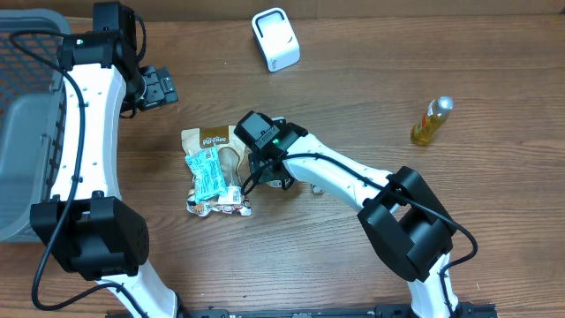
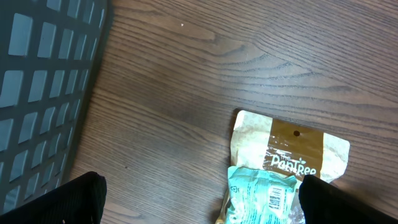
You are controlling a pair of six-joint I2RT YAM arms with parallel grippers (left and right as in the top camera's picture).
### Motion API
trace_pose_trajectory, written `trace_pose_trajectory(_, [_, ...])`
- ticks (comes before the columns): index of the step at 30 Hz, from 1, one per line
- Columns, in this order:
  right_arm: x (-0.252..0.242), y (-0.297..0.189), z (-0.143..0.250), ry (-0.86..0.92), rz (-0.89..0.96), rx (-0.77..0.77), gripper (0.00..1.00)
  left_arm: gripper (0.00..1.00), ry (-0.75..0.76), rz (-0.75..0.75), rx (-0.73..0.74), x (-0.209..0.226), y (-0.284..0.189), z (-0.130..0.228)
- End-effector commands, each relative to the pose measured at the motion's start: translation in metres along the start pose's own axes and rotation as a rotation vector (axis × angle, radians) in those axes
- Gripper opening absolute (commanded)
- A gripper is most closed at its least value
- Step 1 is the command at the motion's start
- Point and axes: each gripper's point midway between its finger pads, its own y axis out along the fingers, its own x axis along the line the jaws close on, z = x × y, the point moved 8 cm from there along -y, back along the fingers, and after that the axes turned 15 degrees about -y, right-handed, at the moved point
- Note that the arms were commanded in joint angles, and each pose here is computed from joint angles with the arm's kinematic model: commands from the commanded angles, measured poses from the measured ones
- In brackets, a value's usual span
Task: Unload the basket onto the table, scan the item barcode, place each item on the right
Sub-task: 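Lift the jar up toward the white scanner with right gripper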
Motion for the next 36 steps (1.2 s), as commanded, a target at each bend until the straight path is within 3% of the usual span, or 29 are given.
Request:
trace_pose_trajectory(1, [-0.002, -0.007, -0.006, 0.009, 0.007, -0.025, 0.80, 1.00, 0.016, 0.016, -0.019, -0.004, -0.007, -0.001])
trace_pose_trajectory(8, [-0.001, -0.015, -0.014, 0.013, -0.001, -0.048, 0.89, 1.00, 0.016, 0.016, -0.019, -0.004, -0.007, -0.001])
trace_pose_trajectory(16, [-0.002, -0.017, -0.020, 0.022, -0.008, -0.069, 0.86, 1.00, 0.016, 0.017, -0.020, -0.004, -0.007, -0.001])
trace_pose_trajectory(21, [-0.011, -0.016, -0.022, 0.044, -0.002, -0.068, 0.70, 1.00, 0.016, 0.016, -0.019, -0.004, -0.007, -0.001])
trace_pose_trajectory(30, [-0.006, -0.015, -0.016, 0.048, -0.122, 0.001, 0.62, 1.00, 0.016, 0.017, -0.020, -0.004, -0.007, -0.001])
trace_pose_trajectory(33, [-0.003, -0.016, -0.015, 0.048, -0.148, 0.008, 0.49, 1.00, 0.016, 0.016, -0.020, -0.004, -0.007, -0.001])
trace_pose_trajectory(36, [-0.008, -0.022, -0.022, 0.026, -0.151, -0.015, 0.45, 1.00, 0.016, 0.016, -0.019, -0.004, -0.007, -0.001])
